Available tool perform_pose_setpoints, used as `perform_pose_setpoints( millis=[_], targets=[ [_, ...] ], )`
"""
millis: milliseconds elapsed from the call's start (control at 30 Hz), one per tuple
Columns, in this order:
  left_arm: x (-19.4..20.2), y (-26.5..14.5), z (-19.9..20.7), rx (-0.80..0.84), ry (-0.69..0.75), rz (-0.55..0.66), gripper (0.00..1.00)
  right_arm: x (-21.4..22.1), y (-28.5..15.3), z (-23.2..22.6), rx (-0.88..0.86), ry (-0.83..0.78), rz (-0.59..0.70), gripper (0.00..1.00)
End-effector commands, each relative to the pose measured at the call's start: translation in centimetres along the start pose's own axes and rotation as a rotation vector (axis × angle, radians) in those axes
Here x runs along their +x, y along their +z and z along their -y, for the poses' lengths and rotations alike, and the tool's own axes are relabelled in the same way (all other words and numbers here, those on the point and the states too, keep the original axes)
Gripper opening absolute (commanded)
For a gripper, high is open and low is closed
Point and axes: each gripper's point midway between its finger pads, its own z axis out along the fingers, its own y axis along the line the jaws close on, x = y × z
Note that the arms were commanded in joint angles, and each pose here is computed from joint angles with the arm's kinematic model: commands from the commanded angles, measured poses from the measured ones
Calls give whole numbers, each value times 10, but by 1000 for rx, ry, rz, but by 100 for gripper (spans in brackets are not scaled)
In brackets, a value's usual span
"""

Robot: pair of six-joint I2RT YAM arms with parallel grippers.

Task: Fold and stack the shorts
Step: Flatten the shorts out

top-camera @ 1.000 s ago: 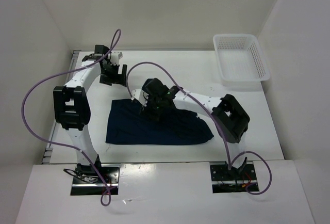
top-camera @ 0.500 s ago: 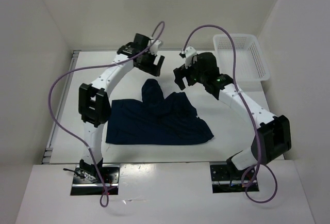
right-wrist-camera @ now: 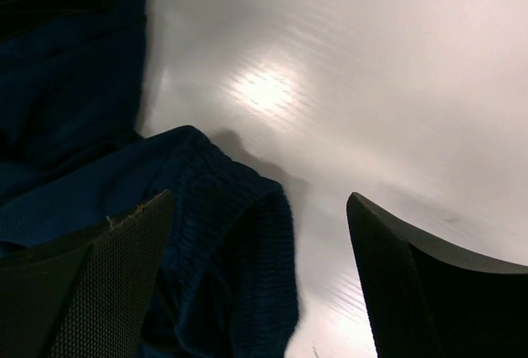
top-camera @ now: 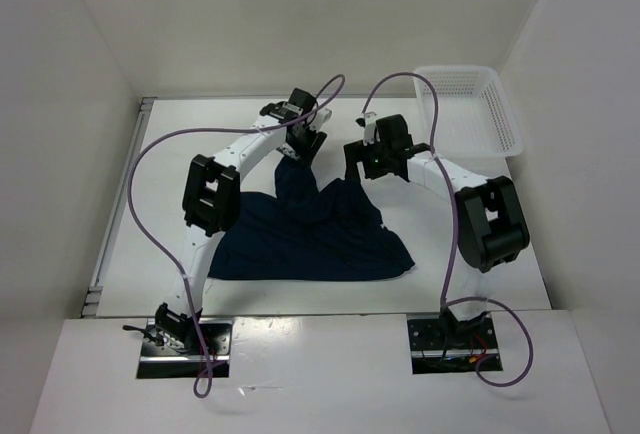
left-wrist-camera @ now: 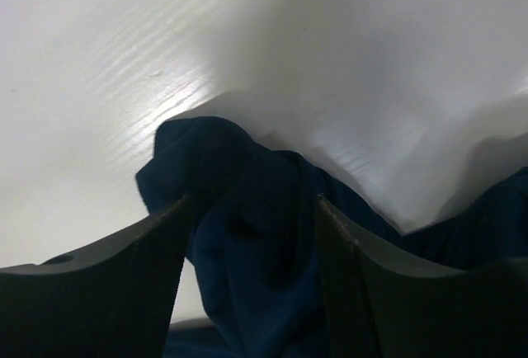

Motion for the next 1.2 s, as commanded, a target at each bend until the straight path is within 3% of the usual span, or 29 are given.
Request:
perform_pose_setpoints(
  millis=[0,233,333,433,533,633,667,833,1000,1167],
  targets=[
    [5,3,9,19,14,-29,67,-27,7,-27,-140,-3,62,90],
    [18,2,31,143,8,-65,67,-7,31,-27,-162,33,0,87],
    [34,12,32,146,4,-116,52,-10,37,-28,-173,42,-3,78],
    [43,15,32,148,2,-140,24,3,43,-27,-179,57,-54,65],
    [52,19,24,123,-6,-164,18,12,44,-27,-178,67,-86,46],
    [48,18,20,98,-3,-146,2,14,42,-29,-187,67,-88,32],
    [49,16,12,83,-13,-147,0,11,39,-29,-187,65,-79,23],
    [9,-4,-43,-72,-56,14,0,-8,36,-3,-70,52,-20,0],
    [-35,-73,-121,-182,-160,215,0,-38,25,41,63,54,60,0],
    [-28,-132,-111,-147,-163,261,0,-33,13,31,5,-6,29,0]
  ],
)
